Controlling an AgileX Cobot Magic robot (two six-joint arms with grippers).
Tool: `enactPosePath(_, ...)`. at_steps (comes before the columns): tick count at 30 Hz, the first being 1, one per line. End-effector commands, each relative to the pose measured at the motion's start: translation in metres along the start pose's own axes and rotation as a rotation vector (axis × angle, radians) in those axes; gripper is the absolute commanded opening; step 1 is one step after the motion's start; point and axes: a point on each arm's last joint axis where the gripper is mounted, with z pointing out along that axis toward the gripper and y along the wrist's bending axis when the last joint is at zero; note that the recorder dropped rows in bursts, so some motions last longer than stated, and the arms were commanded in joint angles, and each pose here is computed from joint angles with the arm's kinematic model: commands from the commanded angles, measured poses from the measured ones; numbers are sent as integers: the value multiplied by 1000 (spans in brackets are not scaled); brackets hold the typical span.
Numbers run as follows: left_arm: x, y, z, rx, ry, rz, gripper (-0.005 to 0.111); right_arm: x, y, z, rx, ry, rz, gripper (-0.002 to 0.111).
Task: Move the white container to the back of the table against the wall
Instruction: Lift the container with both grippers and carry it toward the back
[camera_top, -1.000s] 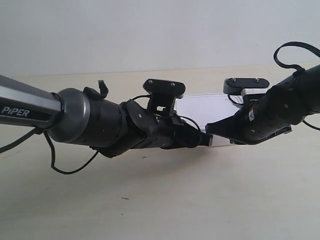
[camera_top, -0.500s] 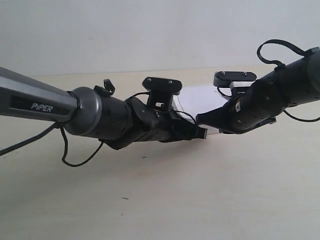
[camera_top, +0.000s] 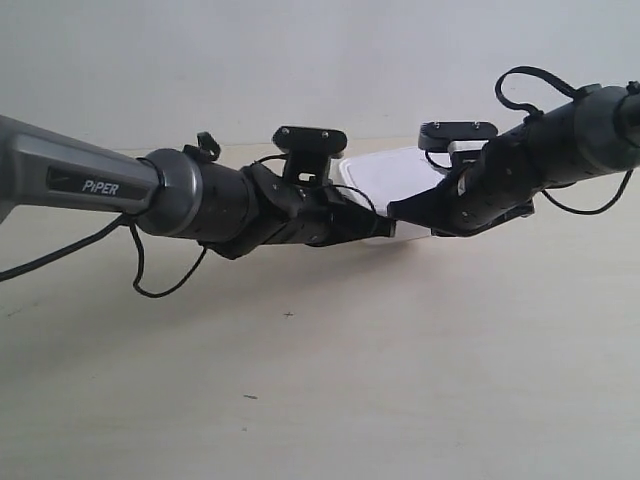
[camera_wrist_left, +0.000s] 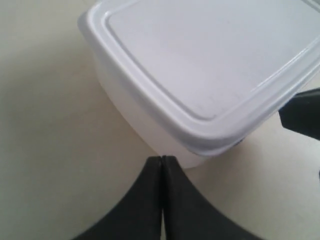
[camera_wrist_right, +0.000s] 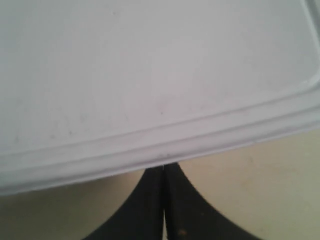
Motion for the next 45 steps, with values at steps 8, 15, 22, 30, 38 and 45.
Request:
enactPosePath(8, -1, 1, 22, 4, -11, 30, 0, -23, 2, 12, 7, -33, -29, 0)
enactPosePath(15, -19, 9, 22, -11, -64, 36, 0, -33, 5, 22, 3, -52, -28, 0)
enactPosePath(22, -27, 31, 23, -39, -73, 14, 0, -39, 6, 33, 4, -59, -25, 0)
enactPosePath(30, -32, 51, 23, -74, -82, 12, 0, -47, 9, 40, -9, -93, -22, 0)
enactPosePath(38, -34, 57, 23, -88, -85, 35, 0, -60, 13, 47, -27, -99, -2, 0)
enactPosePath(45, -35, 58, 23, -99, -93, 65, 0, -68, 16, 57, -31, -119, 4, 0)
